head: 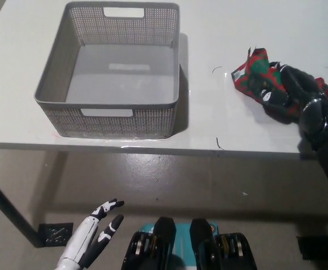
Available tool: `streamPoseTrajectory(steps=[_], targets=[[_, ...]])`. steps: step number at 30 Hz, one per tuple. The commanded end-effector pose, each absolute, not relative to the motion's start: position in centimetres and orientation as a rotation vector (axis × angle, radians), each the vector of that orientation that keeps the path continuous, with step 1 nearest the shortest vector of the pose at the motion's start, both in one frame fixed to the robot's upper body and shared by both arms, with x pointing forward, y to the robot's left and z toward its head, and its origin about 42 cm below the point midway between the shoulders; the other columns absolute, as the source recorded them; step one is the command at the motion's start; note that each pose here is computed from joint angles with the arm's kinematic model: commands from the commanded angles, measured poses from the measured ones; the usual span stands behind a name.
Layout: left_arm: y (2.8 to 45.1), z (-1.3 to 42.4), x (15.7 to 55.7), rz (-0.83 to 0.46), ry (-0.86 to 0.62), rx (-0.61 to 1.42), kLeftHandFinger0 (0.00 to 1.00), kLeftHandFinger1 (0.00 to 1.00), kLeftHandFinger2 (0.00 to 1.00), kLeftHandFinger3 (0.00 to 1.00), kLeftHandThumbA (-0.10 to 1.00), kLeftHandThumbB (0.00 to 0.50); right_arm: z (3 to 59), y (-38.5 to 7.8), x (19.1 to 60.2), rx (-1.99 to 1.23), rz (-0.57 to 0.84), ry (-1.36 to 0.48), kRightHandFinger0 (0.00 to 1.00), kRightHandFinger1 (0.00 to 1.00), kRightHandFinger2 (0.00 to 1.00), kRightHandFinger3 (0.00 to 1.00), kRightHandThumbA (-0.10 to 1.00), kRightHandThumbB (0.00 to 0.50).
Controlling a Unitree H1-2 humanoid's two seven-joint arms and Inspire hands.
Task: Use the right hand to pick up a bag of coffee beans on the right hand side and place it into a container on the left hand side
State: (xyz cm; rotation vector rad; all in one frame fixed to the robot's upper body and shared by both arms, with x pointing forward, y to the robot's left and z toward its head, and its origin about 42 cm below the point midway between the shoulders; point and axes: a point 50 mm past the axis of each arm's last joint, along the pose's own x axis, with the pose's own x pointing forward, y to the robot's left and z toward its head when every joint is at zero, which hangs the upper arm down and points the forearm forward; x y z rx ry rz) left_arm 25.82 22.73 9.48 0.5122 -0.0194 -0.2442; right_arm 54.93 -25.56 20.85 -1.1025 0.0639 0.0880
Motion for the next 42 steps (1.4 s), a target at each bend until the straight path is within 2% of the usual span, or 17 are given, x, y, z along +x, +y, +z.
streamPoseTrajectory(steps=[1,2,3,4,7,9,10,12,14,19,24,30,34,37,39,40,42], targets=[[22.9,11.1,26.6,-0.246,-0.082,0.525,1.00,1.00,1.00,1.00,1.00,0.153,17.0,-26.6,53.2,-1.072,-0.056,-0.029,0.21,0.53,0.94,0.82,-0.10,0.177],[22.9,11.1,26.7,-0.247,-0.083,0.525,1.00,1.00,1.00,1.00,1.00,0.153,17.1,-26.6,53.2,-1.070,-0.061,-0.034,0.20,0.50,0.91,0.90,-0.10,0.183],[22.9,11.1,26.7,-0.248,-0.084,0.527,1.00,1.00,1.00,1.00,1.00,0.148,17.5,-26.5,53.4,-1.056,-0.069,-0.051,0.23,0.50,0.83,0.84,-0.10,0.204],[22.9,11.1,26.7,-0.249,-0.085,0.526,1.00,1.00,1.00,1.00,1.00,0.147,17.9,-26.5,53.5,-1.044,-0.078,-0.076,0.18,0.40,0.70,0.70,-0.10,0.214],[22.9,11.1,26.6,-0.251,-0.083,0.529,1.00,1.00,1.00,1.00,1.00,0.150,18.9,-26.1,53.8,-1.008,-0.097,-0.127,0.01,0.21,0.50,0.48,-0.10,0.195],[23.0,11.1,26.7,-0.250,-0.080,0.528,1.00,1.00,1.00,1.00,1.00,0.146,20.0,-25.7,54.2,-0.997,-0.122,-0.186,0.00,0.23,0.68,0.60,-0.10,0.164],[23.0,11.2,26.7,-0.250,-0.081,0.532,1.00,1.00,1.00,1.00,1.00,0.147,20.8,-25.5,54.5,-0.995,-0.137,-0.217,0.05,0.39,0.91,0.77,-0.10,0.158],[23.0,11.2,26.7,-0.247,-0.079,0.542,1.00,1.00,1.00,1.00,1.00,0.145,22.2,-25.2,54.9,-0.962,-0.142,-0.283,0.02,0.50,1.00,0.94,-0.10,0.132],[23.0,11.2,26.7,-0.247,-0.077,0.533,1.00,1.00,1.00,1.00,1.00,0.140,24.4,-24.8,55.7,-0.937,-0.161,-0.320,0.03,0.56,0.96,1.00,-0.10,0.150],[23.0,10.9,26.5,-0.245,-0.072,0.525,1.00,1.00,1.00,1.00,1.00,0.142,31.1,-23.7,57.2,-0.893,-0.198,-0.462,0.01,0.53,0.91,1.00,-0.10,0.152],[23.1,10.7,26.4,-0.248,-0.071,0.530,1.00,1.00,1.00,1.00,1.00,0.134,38.9,-21.9,57.1,-0.873,-0.232,-0.626,0.00,0.42,0.86,0.97,-0.10,0.133],[23.2,10.6,26.2,-0.252,-0.066,0.532,1.00,1.00,1.00,1.00,1.00,0.136,46.1,-18.9,56.1,-0.824,-0.231,-0.760,0.00,0.53,0.90,1.00,-0.10,0.136],[23.1,10.3,26.1,-0.258,-0.062,0.536,1.00,1.00,1.00,1.00,1.00,0.140,49.3,-15.7,55.1,-0.801,-0.197,-0.851,0.00,0.42,0.84,0.91,-0.10,0.189],[23.0,10.3,26.1,-0.263,-0.061,0.547,1.00,1.00,1.00,1.00,1.00,0.137,50.8,-13.1,54.5,-0.780,-0.164,-0.889,0.00,0.40,0.84,0.88,-0.10,0.177],[22.9,10.3,26.2,-0.265,-0.066,0.543,1.00,1.00,1.00,1.00,1.00,0.134,51.8,-11.2,54.1,-0.766,-0.141,-0.905,0.00,0.26,0.70,0.75,-0.10,0.180],[22.8,10.3,26.2,-0.266,-0.066,0.542,1.00,1.00,1.00,1.00,1.00,0.129,52.0,-10.5,53.9,-0.761,-0.129,-0.914,0.00,0.15,0.60,0.73,-0.10,0.183],[22.7,10.2,26.2,-0.270,-0.061,0.543,1.00,1.00,1.00,1.00,1.00,0.131,52.4,-8.2,53.6,-0.745,-0.087,-0.940,0.00,0.13,0.68,0.82,-0.10,0.173]])
